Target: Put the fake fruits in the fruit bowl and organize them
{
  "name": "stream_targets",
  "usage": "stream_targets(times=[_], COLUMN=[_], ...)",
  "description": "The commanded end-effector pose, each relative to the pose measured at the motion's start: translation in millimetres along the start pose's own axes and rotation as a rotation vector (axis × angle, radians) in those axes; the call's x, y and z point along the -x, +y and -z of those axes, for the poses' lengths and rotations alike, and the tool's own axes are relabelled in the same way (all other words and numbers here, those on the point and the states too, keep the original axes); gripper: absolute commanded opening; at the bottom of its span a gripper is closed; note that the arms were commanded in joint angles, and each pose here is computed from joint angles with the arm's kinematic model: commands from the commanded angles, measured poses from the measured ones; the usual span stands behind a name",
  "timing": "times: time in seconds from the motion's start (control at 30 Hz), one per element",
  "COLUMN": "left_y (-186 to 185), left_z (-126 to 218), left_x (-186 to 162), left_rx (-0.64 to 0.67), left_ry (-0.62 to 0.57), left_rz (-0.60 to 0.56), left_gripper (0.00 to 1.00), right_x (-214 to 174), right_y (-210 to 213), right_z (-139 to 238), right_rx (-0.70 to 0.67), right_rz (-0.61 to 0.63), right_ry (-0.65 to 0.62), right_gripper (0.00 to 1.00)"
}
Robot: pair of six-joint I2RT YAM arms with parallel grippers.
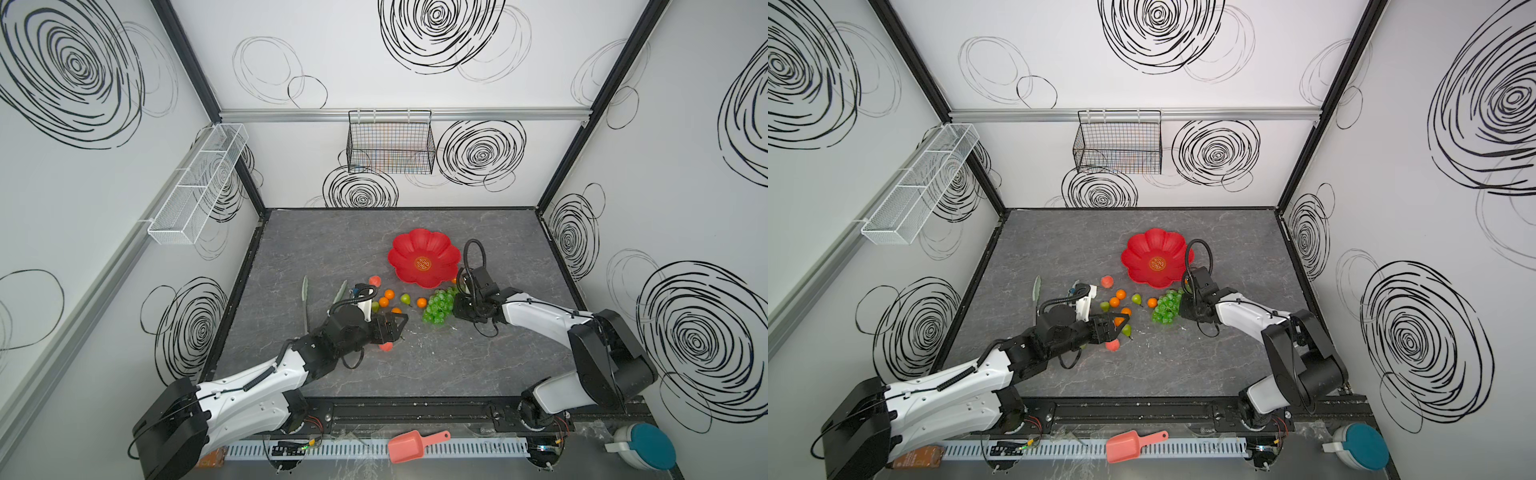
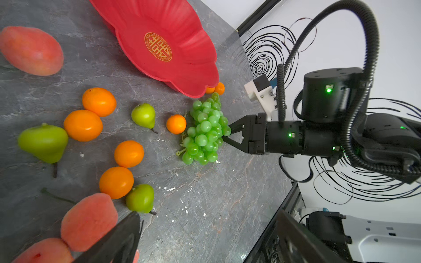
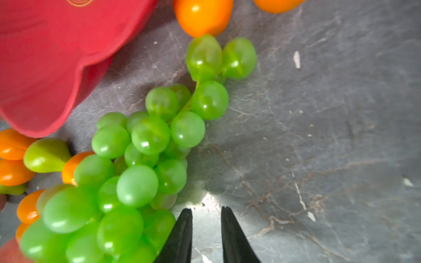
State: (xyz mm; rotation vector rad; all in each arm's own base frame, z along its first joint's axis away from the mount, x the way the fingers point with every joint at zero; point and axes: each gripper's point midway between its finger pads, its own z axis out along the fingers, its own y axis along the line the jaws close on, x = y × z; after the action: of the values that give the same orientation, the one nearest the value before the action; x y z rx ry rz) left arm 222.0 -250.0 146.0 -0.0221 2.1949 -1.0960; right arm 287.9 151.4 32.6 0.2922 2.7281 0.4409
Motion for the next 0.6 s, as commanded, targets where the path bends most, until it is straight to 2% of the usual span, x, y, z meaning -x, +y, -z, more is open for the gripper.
stream_targets(times=[0.0,0.1,0.2,0.3,0.43,0.57], left_y=[-2.1,1.7,7.6,13.6,25.4,40.0], left_z=[3.0,5.2,8.4,12.3,19.9,29.5], left_x=[3.6,6.5,11.0,16.1,21.7,25.2], left_rx=[-0.020,-0.016,-0.025,-0.015,0.005,0.014], left_ry=[-0.013,-0.024,-0.040,-0.054,-0.075,-0.100], left_rz=[0.012,0.030,0.059,0.064,0.079,0.116], left_gripper=[0.96,0.96,0.96,0.96,0.96,0.96], right_x=[21.1,22.1,14.5,5.0,-11.3,-26.1], right_y=[0.9,-4.1,6.7,31.9,83.2,113.0], right_z=[19.1,35.6,45.5,51.4,50.0,33.5], right_rx=[-0.051,-0.133,-0.144,-0.102,0.008,-0.004], right_rz=[0.006,0.036,0.094,0.168,0.325,0.420], right_ry=[-0.098,-0.161,-0.177,-0.176,-0.152,-0.083], right_gripper=[0.28,0.31,0.32,0.29,0.24,0.21])
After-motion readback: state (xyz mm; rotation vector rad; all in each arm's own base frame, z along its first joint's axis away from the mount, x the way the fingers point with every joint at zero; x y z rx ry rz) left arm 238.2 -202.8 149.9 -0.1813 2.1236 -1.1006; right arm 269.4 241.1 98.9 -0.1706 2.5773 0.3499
